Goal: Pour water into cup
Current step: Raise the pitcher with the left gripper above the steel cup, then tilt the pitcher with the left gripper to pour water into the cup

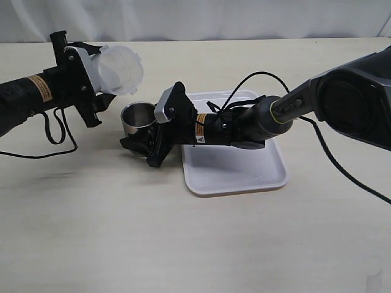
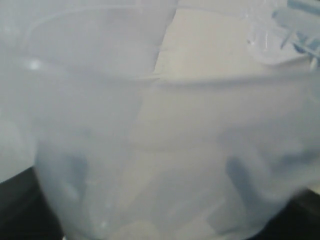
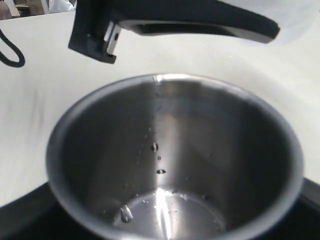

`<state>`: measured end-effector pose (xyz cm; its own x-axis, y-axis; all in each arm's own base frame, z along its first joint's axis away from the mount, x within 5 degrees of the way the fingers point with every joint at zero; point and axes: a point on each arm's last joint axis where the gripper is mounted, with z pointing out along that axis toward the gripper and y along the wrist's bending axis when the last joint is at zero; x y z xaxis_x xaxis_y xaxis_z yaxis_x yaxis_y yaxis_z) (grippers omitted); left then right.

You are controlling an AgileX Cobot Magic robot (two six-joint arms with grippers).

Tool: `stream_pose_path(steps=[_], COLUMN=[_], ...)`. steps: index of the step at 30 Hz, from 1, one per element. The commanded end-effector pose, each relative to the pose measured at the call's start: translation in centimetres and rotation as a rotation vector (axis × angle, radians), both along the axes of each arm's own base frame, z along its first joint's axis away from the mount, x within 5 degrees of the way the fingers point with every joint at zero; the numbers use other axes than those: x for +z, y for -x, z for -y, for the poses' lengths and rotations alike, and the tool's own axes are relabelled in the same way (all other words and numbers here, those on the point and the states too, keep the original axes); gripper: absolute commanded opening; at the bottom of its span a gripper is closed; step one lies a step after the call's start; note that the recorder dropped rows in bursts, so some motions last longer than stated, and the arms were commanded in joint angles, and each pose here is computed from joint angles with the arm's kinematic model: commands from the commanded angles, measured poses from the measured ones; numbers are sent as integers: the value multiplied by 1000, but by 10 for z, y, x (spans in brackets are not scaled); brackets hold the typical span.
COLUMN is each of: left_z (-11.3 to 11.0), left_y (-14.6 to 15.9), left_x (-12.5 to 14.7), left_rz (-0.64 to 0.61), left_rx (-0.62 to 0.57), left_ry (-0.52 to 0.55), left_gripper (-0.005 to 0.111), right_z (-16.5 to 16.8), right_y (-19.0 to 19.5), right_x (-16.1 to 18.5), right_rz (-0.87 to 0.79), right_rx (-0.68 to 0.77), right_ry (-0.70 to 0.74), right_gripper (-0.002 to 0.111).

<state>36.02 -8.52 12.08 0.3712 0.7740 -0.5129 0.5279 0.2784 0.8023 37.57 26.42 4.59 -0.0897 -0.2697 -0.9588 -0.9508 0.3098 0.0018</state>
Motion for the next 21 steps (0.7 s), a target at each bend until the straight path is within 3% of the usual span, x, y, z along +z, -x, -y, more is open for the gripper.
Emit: stream_pose_path(steps=[1, 15, 21], left_z=[2, 2, 4], left_y=[-3, -3, -2], left_x=[10, 11, 14], left_rz=[86, 161, 203], left_rx=[-20, -59, -78], left_ry=[-17, -109, -95], left_gripper=[0, 0, 0], right_z=[0, 0, 0], right_y=[0, 0, 0], right_x=[-1, -1, -1], right_rz=[-5, -5, -5], right_rx=[4, 4, 4], right_ry=[13, 13, 13], right_gripper=[4, 4, 4])
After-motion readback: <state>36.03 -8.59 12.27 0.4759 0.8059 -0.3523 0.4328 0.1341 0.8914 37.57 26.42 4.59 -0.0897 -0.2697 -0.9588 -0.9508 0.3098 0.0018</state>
